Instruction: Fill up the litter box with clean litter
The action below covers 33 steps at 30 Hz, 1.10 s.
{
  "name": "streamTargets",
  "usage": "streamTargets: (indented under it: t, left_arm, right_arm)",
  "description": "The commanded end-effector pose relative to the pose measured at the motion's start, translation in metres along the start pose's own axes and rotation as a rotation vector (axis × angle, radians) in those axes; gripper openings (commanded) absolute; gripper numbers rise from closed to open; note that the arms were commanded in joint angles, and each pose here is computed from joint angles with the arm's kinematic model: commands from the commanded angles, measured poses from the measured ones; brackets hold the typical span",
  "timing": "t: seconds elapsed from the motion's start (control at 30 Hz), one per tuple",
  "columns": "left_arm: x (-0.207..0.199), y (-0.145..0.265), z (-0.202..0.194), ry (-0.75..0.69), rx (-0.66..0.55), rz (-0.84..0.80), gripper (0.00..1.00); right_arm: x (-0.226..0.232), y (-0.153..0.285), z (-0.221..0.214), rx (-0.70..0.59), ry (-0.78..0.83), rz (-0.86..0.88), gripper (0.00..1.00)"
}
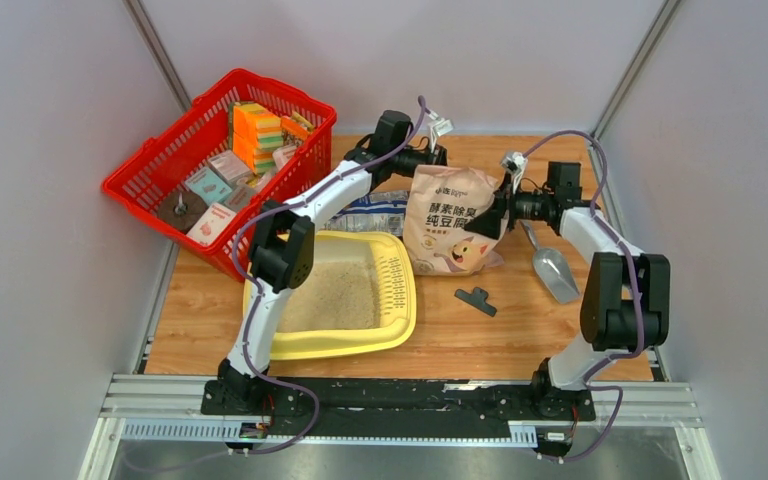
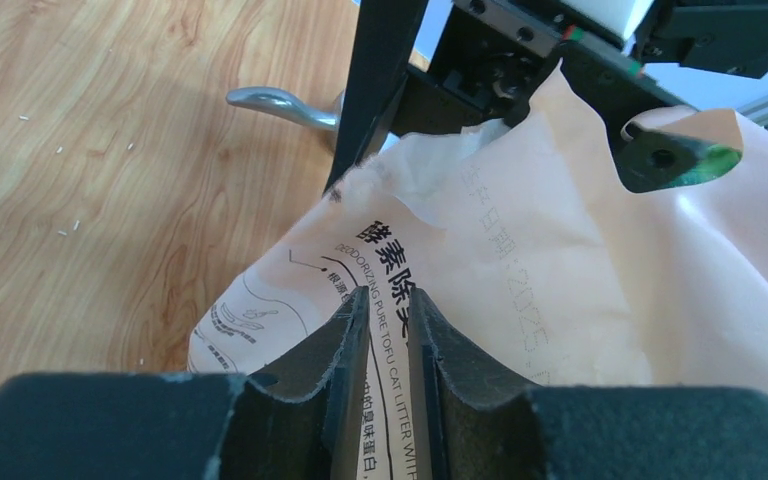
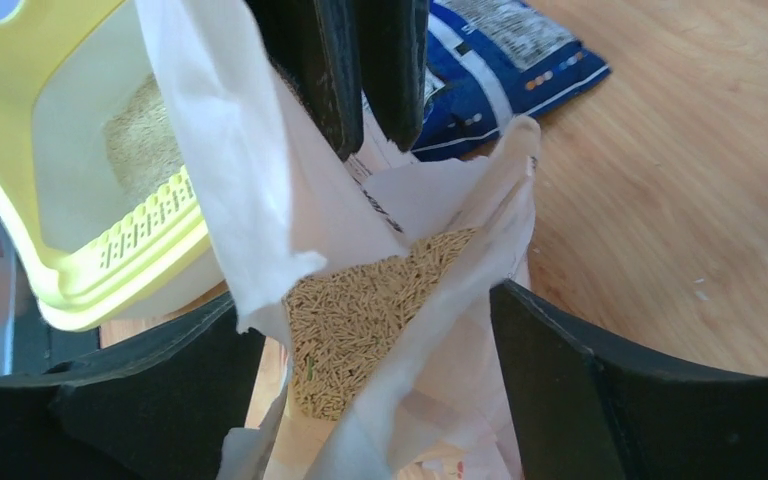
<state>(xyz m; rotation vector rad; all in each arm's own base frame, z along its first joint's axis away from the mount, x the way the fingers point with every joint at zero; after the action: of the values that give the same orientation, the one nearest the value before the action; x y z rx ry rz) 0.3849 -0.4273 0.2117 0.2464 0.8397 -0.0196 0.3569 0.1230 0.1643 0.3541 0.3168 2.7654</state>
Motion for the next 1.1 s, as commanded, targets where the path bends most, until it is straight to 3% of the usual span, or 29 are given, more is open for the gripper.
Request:
streamTargets:
  t: [0.0,0.23,0.37,0.5,0.57,0.7,0.9,1.07]
  left_arm:
    - [-0.013,0.006,0.018,-0.065,-0.028,-0.002,0.3]
    - [-0.017,0.025,0.033,-0.137,-0.067,0.11,0.43]
    - [-0.011,0.046,0.047,-0.172,-0.114,0.203,0.48]
    - [-0.014,0.079,0.074,-0.24,-0.174,0.308,0.53]
    - [-0.026,0.094,0.084,-0.284,-0.196,0.327,0.56]
    - [-0.043,0.119,0.078,-0.285,-0.173,0.326,0.66]
    - [-0.065,0.155,0.043,-0.337,-0.078,0.315,0.67]
    - [-0.08,0.164,0.002,-0.4,0.075,0.258,0.7]
  right_arm:
    - [-0.008,0.008,0.041,-0.032,0.101,-0.117,0.87]
    - [-0.019,0.049,0.106,-0.125,-0.019,-0.272,0.99]
    - [-0.006,0.085,0.125,-0.182,-0.134,-0.348,1.0]
    - [0.007,0.116,0.095,-0.064,-0.223,-0.504,1.0]
    - [0.001,0.127,0.066,0.027,-0.165,-0.621,0.99]
    - [0.004,0.127,0.049,0.018,-0.061,-0.67,0.98]
    - [-0.023,0.12,0.033,0.054,-0.078,-0.64,0.96]
    - [-0.033,0.104,0.028,0.056,-0.091,-0.493,0.92]
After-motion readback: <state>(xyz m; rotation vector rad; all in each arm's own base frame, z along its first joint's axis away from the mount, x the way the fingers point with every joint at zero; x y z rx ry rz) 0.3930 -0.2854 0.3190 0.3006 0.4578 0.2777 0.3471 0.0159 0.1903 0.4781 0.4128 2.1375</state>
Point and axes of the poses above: each gripper's point midway between its finger pads, its own y axis back along the fingers, its own x axis along the line the jaws close on, z = x × y, the point moved 2 cm from there along y, back along the fingers, and after that the axes turned 10 degrees about y, right-handed, at the moved point
